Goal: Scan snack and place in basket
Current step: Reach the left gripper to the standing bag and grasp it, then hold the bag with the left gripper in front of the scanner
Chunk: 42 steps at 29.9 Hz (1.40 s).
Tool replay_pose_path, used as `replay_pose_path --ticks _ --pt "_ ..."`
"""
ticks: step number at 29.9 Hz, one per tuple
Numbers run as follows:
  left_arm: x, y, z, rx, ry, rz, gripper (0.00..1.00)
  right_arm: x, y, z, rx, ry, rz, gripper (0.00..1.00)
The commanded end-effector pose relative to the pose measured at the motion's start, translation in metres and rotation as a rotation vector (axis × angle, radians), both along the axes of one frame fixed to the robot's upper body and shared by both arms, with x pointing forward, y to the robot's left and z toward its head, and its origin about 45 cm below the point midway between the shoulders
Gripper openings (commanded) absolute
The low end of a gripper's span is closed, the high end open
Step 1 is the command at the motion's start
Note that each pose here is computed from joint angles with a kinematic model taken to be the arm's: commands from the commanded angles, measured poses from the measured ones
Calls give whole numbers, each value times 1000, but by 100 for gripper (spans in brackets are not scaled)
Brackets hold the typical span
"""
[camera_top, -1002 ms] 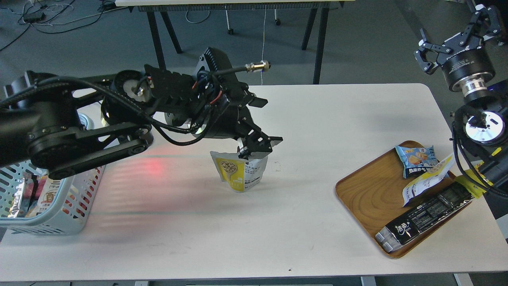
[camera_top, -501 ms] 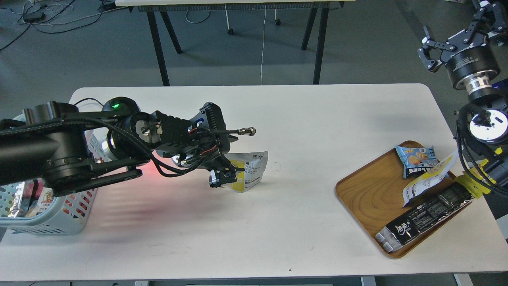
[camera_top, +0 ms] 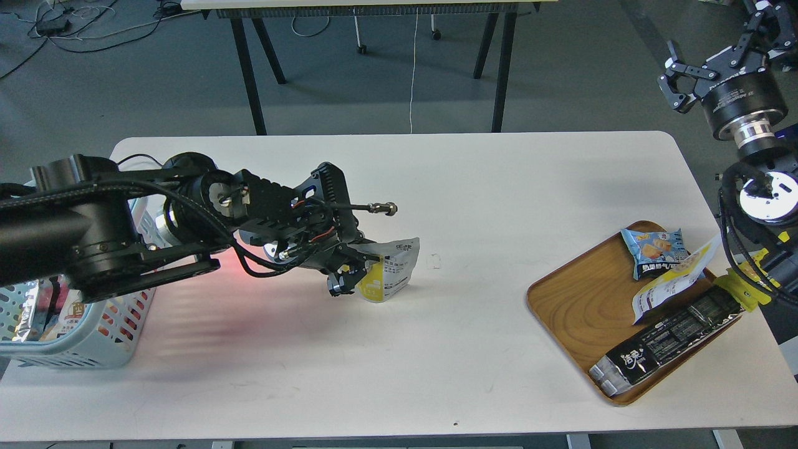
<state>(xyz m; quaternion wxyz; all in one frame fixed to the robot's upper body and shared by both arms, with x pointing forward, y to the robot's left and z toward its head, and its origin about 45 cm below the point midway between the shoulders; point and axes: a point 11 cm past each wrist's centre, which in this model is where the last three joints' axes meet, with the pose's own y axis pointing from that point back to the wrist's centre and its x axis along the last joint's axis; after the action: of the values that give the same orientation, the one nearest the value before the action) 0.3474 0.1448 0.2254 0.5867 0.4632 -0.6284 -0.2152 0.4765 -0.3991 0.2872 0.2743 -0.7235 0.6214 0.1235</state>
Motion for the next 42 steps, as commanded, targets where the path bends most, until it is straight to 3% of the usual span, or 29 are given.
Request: replay_pose_path --ticks 1,9,13,27,42 --pt "0 -1 0 -1 -3 0 1 0 0 -1 -3 3 1 99" --pt "5 -5 12 -37 -24 6 0 -1 -6 2 -12 -1 -9 99" --pt "7 -10 38 -112 -47 2 0 -2 -12 5 -20 -3 -18 99" --pt "10 129 69 -52 3 216 0 -2 -14 9 -24 -11 -21 99" --pt "28 173 66 -14 -3 351 0 -1 -13 11 -25 -14 -18 99"
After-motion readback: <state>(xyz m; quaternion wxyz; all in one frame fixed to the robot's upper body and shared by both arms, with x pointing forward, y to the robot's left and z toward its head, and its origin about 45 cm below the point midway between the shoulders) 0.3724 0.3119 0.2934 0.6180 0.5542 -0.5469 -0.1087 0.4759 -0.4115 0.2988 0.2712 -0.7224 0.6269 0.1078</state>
